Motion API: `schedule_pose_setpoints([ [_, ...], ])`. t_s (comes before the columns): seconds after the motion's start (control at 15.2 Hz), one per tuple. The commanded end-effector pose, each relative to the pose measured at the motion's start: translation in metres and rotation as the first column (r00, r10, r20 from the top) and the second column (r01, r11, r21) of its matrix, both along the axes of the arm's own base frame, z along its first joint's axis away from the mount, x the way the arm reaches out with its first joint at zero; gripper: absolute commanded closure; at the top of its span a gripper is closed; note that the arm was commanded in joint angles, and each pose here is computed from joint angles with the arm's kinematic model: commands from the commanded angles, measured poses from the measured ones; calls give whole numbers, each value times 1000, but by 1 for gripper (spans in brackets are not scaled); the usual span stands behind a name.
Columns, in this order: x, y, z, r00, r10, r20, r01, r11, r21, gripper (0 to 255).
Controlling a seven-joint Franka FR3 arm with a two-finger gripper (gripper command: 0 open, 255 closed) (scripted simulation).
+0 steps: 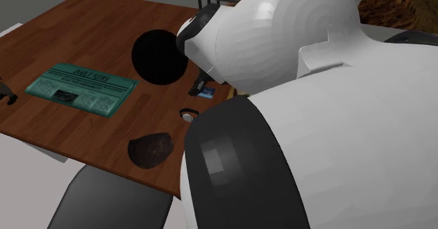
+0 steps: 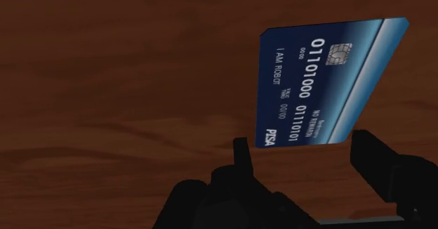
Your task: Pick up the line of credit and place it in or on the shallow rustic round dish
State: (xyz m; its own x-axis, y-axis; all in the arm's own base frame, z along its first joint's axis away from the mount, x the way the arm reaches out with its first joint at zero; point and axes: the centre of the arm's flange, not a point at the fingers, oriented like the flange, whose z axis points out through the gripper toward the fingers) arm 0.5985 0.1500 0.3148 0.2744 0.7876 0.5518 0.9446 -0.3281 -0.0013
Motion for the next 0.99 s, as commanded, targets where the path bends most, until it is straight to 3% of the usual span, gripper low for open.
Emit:
schedule_pose_setpoints([
  [0.0, -1, 1, -2, 1000, 2, -4, -2, 1000, -1, 255],
  [0.53, -1, 1, -2, 1000, 2, -4, -2, 1000, -1, 255],
  [0.92, -1, 1, 30, 1000, 2, -4, -2, 1000, -1, 255],
])
